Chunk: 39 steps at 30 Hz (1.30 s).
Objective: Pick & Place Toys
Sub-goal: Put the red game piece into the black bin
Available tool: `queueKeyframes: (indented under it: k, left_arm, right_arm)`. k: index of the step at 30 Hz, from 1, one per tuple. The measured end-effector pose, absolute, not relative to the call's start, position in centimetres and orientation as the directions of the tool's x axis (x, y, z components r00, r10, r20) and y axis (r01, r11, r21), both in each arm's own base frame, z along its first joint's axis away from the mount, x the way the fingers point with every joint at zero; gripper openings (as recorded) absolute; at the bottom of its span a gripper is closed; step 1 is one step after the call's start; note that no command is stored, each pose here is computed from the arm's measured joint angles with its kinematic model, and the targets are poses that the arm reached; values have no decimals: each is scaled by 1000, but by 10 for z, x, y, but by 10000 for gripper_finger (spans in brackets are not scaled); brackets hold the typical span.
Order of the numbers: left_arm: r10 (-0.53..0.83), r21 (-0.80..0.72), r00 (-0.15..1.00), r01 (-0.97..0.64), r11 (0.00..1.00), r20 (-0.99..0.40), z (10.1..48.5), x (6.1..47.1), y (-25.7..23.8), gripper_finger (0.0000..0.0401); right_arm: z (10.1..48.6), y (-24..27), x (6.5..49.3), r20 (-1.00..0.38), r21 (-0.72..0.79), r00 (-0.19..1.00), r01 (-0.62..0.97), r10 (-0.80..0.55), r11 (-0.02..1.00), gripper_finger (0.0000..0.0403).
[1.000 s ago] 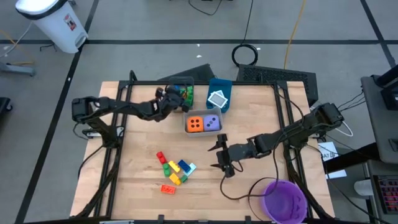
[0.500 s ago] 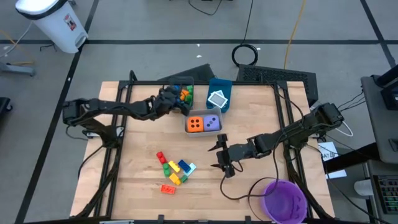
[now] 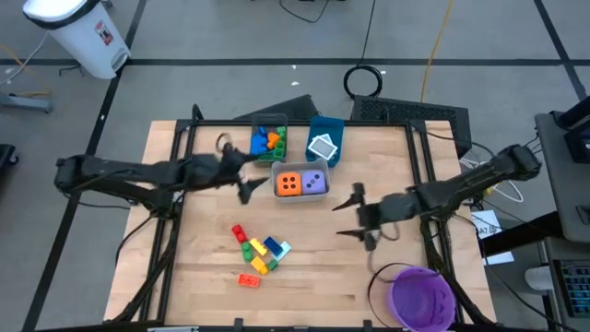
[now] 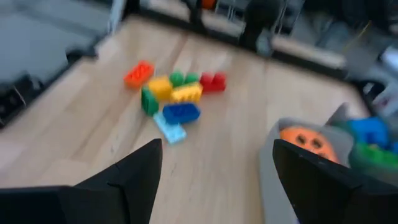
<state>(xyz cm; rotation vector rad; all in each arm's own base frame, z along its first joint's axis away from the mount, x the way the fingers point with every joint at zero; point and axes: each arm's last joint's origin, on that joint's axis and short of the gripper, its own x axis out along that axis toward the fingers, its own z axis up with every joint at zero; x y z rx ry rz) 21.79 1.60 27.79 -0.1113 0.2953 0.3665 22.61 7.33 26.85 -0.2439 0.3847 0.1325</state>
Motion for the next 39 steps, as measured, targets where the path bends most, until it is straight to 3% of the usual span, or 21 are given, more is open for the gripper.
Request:
queueKeyframes:
  k: [4,9,13,20,39]
  left_arm:
    - [235,-4,957,-239,971,-172,269,186,-6,361]
    - [193,-15,981,-192,981,37,255,150,-10,361]
    - [194,-69,971,-186,980,142,245,135,-9,361]
    - [235,-85,959,-224,971,156,245,131,-7,361]
    - [231,-75,957,-221,972,177,247,131,-8,361]
  right_arm:
    - [261,54,191,-174,-204,985,-41,5,978,279]
    - [237,32,159,-6,-24,986,166,-166,986,279]
    - [231,24,149,18,14,988,154,-154,988,279]
    - [232,23,150,24,-3,1000,16,-16,1000,279]
    - [230,23,152,12,22,1000,16,-16,1000,279]
